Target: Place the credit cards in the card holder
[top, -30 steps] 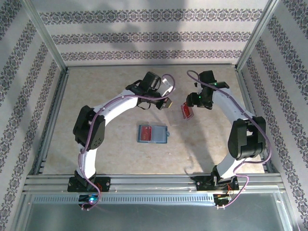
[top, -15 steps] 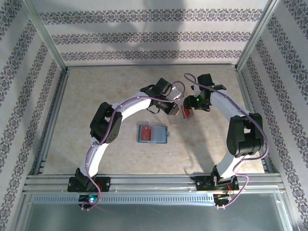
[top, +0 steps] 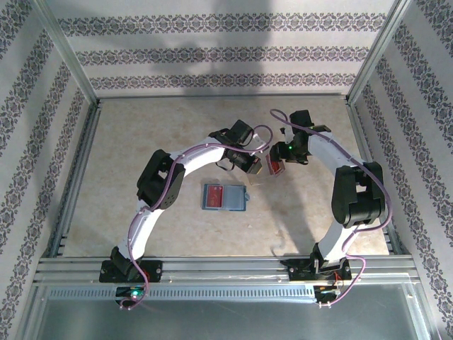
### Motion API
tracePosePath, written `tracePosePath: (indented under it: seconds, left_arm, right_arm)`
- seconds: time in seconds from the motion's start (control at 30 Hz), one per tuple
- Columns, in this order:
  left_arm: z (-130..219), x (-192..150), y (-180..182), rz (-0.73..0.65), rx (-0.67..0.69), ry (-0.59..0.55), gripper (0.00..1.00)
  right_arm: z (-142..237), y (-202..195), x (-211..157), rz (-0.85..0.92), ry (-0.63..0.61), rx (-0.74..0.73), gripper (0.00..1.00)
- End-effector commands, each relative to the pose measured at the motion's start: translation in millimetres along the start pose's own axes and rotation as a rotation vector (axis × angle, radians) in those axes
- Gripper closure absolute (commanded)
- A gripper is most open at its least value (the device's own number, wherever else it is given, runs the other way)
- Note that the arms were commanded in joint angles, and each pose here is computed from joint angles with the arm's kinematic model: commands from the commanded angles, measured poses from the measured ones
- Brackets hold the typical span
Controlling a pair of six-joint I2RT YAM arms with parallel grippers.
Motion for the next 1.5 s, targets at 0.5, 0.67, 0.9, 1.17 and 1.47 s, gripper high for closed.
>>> tracePosePath:
  seconds: [0.5,0.67,0.9,1.17,1.47]
  left_arm:
    - [-12,-26,5,0.022,0.019,0.09,1.0]
    - [-12,-28,4,0.027,0.013,0.093,1.0]
    - [-11,-27,3,0.021,0.017,0.092,1.0]
    - [-12,-29,3,0.02,0.018,0.099,1.0]
    - [-11,-28,4,0.018,0.022,0.098,1.0]
  right_arm:
    - [3,-20,-3,-0.009,0.004,-0.092,0.4]
    - [5,-19,-7,-0.011,0.008,-0.085,0.43]
    - [14,-13,-8,0.004,-0.002,-0.071,0.47]
    - [19,-11,-11,0.012,-0.003,-0.076,0.53]
    - [20,-8,-12,0.018,0.002,-0.073,0.7]
Point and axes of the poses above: each hand's point on the last joint's axis, 136 mm out from that joint toward the fingers, its own z axis back along the fingers, its own y axis along the line the jaws close on, x = y × z, the point moved 3 cm from there along z, back along the fingers, and after that the axes turned 13 degrees about -z, right-handed, at the moved point
